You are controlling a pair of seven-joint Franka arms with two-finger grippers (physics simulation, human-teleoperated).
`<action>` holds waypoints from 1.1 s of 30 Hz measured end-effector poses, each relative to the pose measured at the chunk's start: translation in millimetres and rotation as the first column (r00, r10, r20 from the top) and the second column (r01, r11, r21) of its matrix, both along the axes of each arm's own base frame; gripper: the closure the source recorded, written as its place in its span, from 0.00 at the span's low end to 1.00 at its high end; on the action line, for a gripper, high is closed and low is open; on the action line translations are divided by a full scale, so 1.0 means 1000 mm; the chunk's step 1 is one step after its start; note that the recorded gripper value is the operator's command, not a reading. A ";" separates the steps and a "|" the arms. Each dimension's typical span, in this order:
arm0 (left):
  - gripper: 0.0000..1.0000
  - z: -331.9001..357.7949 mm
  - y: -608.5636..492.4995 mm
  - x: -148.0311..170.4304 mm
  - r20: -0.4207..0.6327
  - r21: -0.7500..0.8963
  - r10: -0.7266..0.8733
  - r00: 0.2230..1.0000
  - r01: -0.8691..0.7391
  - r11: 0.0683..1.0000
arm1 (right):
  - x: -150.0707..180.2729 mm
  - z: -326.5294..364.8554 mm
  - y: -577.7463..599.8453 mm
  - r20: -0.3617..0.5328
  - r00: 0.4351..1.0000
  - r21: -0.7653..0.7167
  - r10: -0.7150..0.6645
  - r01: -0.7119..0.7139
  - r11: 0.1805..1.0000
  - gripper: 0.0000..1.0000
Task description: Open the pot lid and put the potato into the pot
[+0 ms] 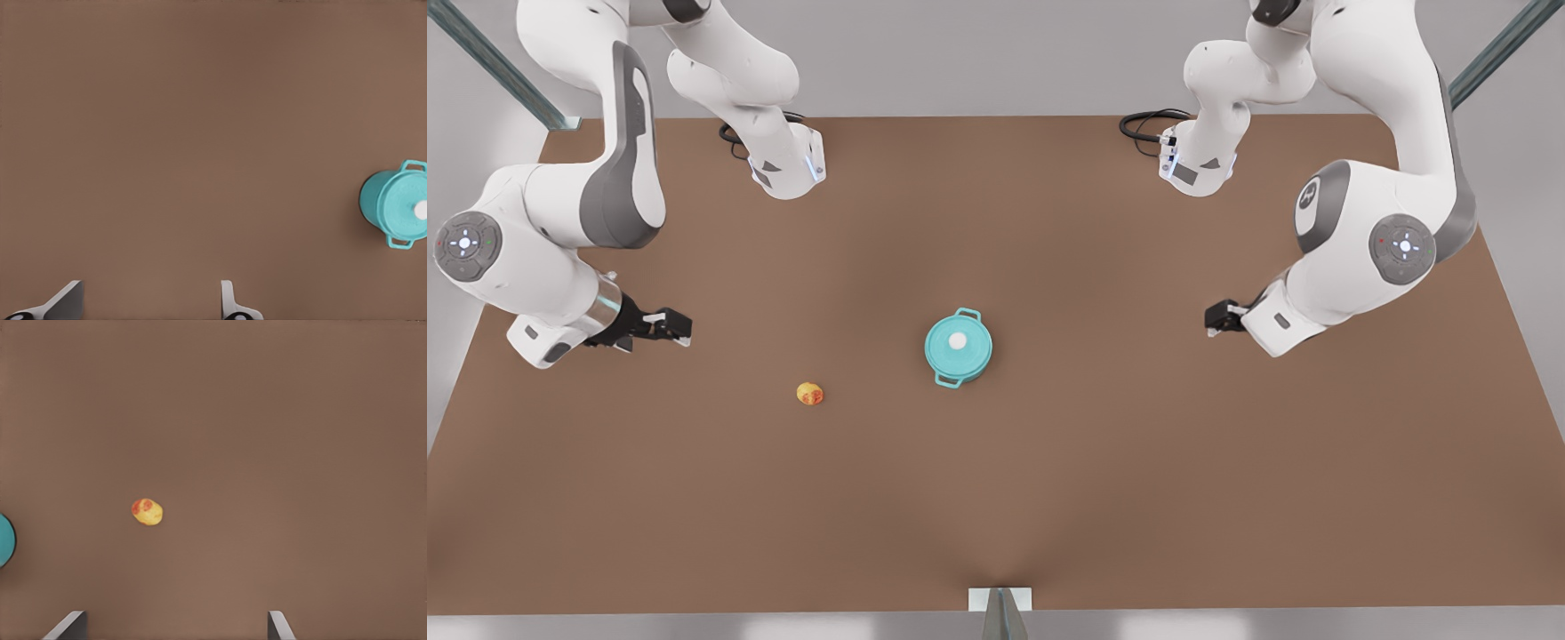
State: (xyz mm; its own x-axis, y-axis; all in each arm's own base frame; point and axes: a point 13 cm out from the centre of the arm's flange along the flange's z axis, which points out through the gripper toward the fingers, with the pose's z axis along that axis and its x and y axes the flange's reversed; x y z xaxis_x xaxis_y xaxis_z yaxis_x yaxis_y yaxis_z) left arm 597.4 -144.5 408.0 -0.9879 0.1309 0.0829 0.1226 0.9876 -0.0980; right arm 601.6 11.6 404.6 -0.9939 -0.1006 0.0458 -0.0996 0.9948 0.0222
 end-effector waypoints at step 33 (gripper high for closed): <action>0.00 -0.285 -0.462 -0.107 0.169 0.069 0.190 0.967 -0.203 0.977 | 0.017 -0.288 0.122 0.046 0.748 -0.117 0.663 -0.655 0.747 0.00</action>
State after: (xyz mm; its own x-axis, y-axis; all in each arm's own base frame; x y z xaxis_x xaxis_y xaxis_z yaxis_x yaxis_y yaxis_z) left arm 490.4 -606.7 122.5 -0.9948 -0.0678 -0.0761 -0.0675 0.9977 -0.0071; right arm 619.1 133.1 116.4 -0.6823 -0.7309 0.0116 -0.7282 0.6782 -0.0993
